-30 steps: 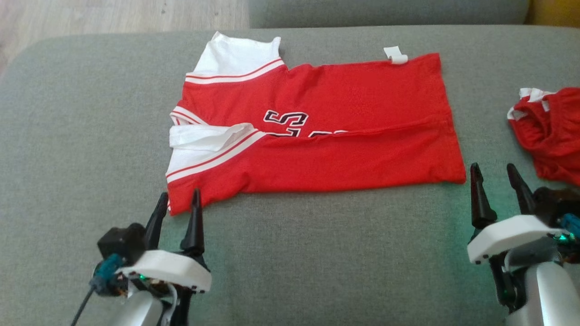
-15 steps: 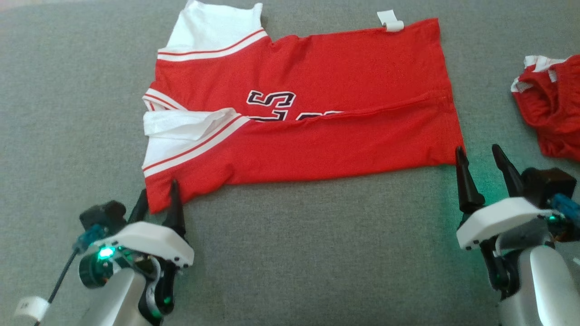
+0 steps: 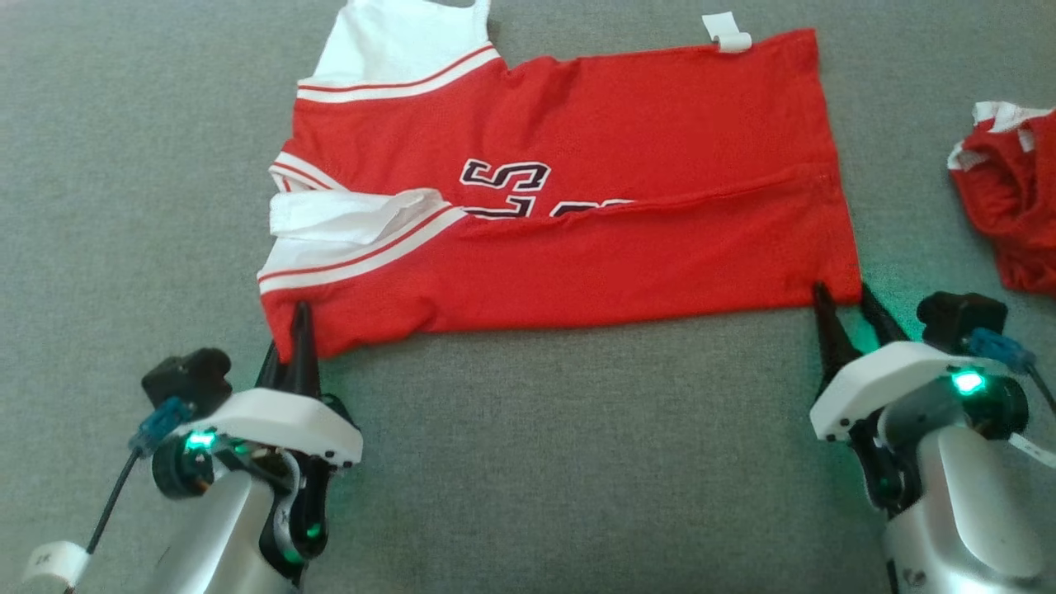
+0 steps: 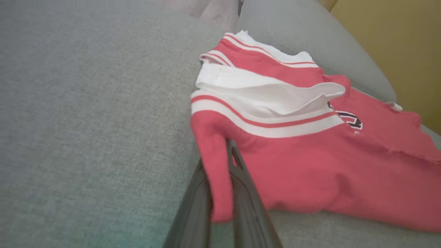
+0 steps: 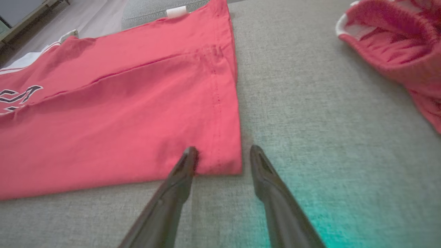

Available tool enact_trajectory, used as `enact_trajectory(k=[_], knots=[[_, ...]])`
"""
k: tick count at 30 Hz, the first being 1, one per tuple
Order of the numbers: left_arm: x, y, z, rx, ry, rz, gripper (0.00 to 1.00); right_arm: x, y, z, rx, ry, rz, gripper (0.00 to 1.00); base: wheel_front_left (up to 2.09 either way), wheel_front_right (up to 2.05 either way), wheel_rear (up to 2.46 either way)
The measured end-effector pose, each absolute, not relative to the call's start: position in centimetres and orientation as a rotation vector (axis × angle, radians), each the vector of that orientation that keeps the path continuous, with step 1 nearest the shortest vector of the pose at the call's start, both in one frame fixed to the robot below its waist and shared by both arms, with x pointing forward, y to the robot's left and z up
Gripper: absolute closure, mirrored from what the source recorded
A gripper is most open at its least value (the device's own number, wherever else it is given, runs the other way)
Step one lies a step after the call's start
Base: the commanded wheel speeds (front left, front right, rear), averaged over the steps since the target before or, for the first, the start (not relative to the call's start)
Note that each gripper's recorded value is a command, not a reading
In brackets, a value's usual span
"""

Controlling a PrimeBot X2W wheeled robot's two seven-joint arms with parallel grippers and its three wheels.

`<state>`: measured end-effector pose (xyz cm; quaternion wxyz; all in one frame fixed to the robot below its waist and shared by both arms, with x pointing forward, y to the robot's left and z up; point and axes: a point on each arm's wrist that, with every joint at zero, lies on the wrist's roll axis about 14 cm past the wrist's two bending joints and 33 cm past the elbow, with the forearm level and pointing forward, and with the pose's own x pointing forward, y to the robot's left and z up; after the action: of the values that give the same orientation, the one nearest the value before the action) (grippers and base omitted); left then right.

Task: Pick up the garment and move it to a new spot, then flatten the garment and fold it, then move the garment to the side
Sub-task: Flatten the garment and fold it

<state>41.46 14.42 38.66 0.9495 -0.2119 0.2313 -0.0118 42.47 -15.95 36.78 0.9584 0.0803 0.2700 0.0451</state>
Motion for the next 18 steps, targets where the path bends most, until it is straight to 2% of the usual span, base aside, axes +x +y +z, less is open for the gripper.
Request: enact_trajectory(k=[1, 2, 3, 13, 18], knots=[[41.6, 14.4, 39.1, -0.430, 0.455, -0.028, 1.00, 42.6, -15.7, 36.7, 0.168, 0.553, 0.095, 0.71, 0.00, 0.00, 0.00], [41.7, 14.5, 39.7, -0.429, 0.435, -0.031, 1.00, 42.8, -15.6, 36.6, 0.175, 0.556, 0.098, 0.97, 0.00, 0.00, 0.00], [41.8, 14.5, 40.2, -0.427, 0.417, -0.035, 1.00, 43.0, -15.3, 36.7, 0.188, 0.556, 0.101, 1.00, 0.00, 0.00, 0.00], [42.1, 14.4, 47.3, -0.380, 0.236, -0.121, 1.00, 44.2, -16.0, 41.0, 0.233, 0.390, 0.078, 1.00, 0.00, 0.00, 0.00], [39.1, 14.1, 47.2, -0.353, 0.293, -0.148, 1.00, 41.4, -16.7, 41.5, 0.206, 0.402, 0.070, 1.00, 0.00, 0.00, 0.00]])
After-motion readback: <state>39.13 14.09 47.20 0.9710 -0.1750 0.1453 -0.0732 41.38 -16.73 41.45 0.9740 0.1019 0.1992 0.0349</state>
